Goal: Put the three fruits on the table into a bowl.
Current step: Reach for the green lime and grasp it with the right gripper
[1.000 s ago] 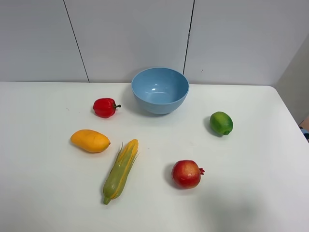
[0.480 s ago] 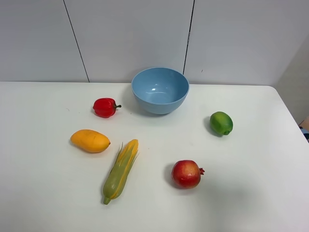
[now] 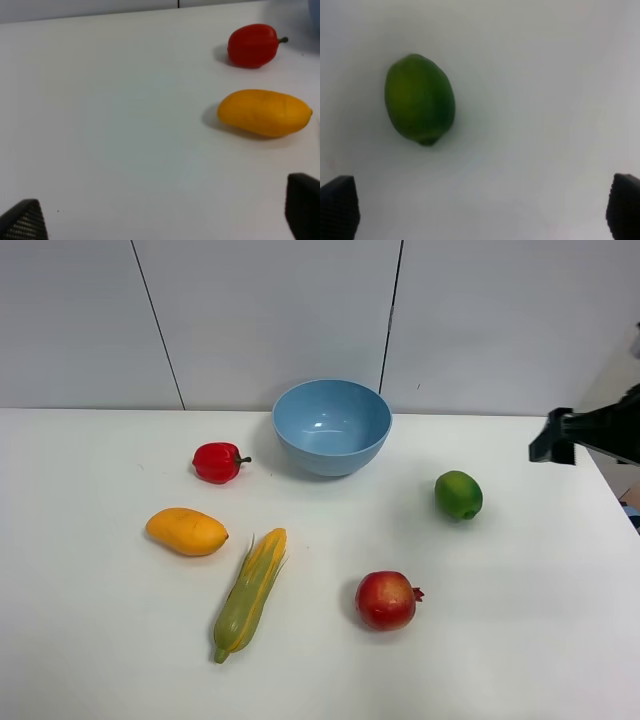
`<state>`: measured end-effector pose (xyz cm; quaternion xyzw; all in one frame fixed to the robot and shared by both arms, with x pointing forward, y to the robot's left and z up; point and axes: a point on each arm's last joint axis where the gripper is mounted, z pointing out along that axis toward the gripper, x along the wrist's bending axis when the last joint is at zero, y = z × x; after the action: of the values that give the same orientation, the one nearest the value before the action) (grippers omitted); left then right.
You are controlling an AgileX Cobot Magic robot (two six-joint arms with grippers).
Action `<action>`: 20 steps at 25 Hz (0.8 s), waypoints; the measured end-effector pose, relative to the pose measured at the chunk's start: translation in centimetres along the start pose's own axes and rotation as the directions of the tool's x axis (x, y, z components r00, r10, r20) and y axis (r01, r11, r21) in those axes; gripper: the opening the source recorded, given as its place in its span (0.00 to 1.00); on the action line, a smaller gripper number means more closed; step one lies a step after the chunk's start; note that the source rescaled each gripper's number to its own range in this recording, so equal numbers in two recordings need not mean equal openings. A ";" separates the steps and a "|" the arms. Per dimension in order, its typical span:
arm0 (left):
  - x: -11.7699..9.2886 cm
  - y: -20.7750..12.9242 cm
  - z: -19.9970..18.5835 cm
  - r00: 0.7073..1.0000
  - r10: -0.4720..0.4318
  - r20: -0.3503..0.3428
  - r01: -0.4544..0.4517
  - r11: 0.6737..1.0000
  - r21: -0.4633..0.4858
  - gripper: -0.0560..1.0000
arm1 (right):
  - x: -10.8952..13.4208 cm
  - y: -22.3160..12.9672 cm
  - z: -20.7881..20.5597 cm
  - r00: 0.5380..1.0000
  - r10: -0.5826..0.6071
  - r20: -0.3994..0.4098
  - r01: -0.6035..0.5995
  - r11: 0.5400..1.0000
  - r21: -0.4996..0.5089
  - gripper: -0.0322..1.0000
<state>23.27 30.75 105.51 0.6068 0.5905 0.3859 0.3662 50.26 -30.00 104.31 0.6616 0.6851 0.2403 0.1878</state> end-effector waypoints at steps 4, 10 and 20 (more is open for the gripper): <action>0.0 0.0 0.0 1.000 0.000 0.000 0.000 1.000 0.000 0.92 | 1.4 2.1 5.7 0.999 -0.027 -0.037 0.027 1.000 0.013 0.98; 0.0 0.0 0.0 1.000 0.000 0.000 0.000 1.000 0.000 0.92 | 3.6 1.4 13.2 0.994 -0.072 -0.077 0.083 0.984 0.158 0.98; 0.0 0.0 0.0 1.000 0.000 0.000 0.000 1.000 0.000 0.92 | 3.4 -1.2 19.1 0.994 -0.087 -0.060 0.099 0.963 0.250 0.04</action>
<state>23.27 30.75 105.51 0.6068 0.5905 0.3859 0.3662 60.07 -25.12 88.23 0.6412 0.7446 0.1583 0.0965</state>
